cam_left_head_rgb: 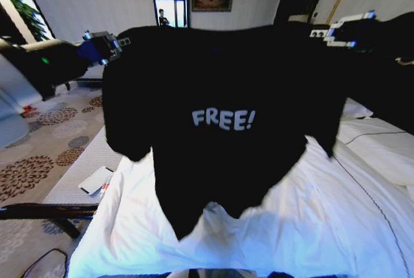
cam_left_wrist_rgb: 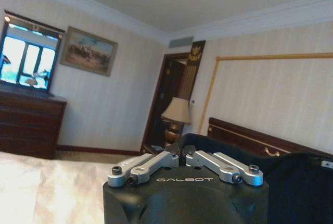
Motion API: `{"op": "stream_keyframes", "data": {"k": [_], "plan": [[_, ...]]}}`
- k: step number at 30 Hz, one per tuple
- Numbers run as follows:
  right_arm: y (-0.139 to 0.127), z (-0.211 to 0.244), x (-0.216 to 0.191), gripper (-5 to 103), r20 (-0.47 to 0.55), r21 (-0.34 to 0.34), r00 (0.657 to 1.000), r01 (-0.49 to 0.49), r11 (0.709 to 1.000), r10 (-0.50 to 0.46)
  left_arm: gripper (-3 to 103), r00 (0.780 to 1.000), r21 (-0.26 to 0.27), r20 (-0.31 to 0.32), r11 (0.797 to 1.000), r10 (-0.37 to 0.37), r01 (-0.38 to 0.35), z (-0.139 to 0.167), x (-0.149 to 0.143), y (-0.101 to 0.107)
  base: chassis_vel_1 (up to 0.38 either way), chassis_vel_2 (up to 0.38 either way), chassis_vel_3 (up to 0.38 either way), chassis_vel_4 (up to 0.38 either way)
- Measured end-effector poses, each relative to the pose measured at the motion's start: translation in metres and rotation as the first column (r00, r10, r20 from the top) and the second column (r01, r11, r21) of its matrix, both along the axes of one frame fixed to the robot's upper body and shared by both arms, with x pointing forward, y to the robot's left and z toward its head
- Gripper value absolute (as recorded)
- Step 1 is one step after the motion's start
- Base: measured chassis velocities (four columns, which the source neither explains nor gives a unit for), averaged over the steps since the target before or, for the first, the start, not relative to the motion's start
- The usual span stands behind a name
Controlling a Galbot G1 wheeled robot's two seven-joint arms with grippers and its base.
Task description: Fold the clothes on the bed.
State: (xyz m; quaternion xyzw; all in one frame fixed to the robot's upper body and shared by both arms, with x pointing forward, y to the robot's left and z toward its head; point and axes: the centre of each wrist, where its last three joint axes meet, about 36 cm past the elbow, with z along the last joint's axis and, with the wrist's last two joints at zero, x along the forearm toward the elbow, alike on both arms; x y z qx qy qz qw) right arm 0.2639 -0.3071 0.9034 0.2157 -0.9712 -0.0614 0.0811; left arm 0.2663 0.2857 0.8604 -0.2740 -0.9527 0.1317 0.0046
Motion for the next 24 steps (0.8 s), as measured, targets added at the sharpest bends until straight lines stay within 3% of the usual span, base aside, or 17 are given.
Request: {"op": "stream_keyframes", "data": {"k": [4,7,8,11,19,22,23,24], "plan": [[0.007,-0.007,-0.004,1,-0.029,-0.021,1.000,0.000,1.000,-0.001,1,0.999,0.017,-0.034,1.000,-0.006,0.007,0.000,-0.003,-0.002,0.000,0.000,0.000,0.000],[0.015,-0.032,0.019,1,-0.076,-0.032,0.997,0.001,0.999,-0.003,1,0.993,0.028,-0.115,0.999,0.023,-0.020,-0.020,0.021,0.000,0.000,0.000,0.000,0.000],[0.015,-0.032,0.019,1,-0.076,-0.032,0.997,0.001,0.999,-0.003,1,0.993,0.028,-0.115,0.999,0.023,-0.020,-0.020,0.021,0.000,0.000,0.000,0.000,0.000],[0.010,-0.062,0.058,1,-0.119,-0.004,0.993,0.023,1.000,-0.023,1,0.983,0.032,-0.175,0.998,0.058,-0.053,-0.050,0.050,0.002,0.000,0.000,0.000,0.000],[0.001,-0.134,0.132,1,-0.216,0.063,0.976,0.027,0.998,-0.013,1,0.963,0.007,-0.257,0.997,0.079,-0.080,-0.112,0.113,0.001,0.000,0.000,0.000,0.000],[-0.001,-0.174,0.172,1,-0.257,0.077,0.966,0.043,0.996,-0.021,1,0.945,0.013,-0.311,0.994,0.105,-0.106,-0.157,0.155,-0.010,0.000,0.000,0.000,0.000],[-0.001,-0.174,0.172,1,-0.257,0.077,0.966,0.043,0.996,-0.021,1,0.945,0.013,-0.311,0.994,0.105,-0.106,-0.157,0.155,-0.010,0.000,0.000,0.000,0.000],[-0.001,-0.187,0.186,1,-0.273,0.085,0.962,0.049,0.995,-0.024,1,0.938,0.024,-0.327,0.993,0.117,-0.116,-0.176,0.168,-0.015,0.000,0.000,0.000,0.000]]}}
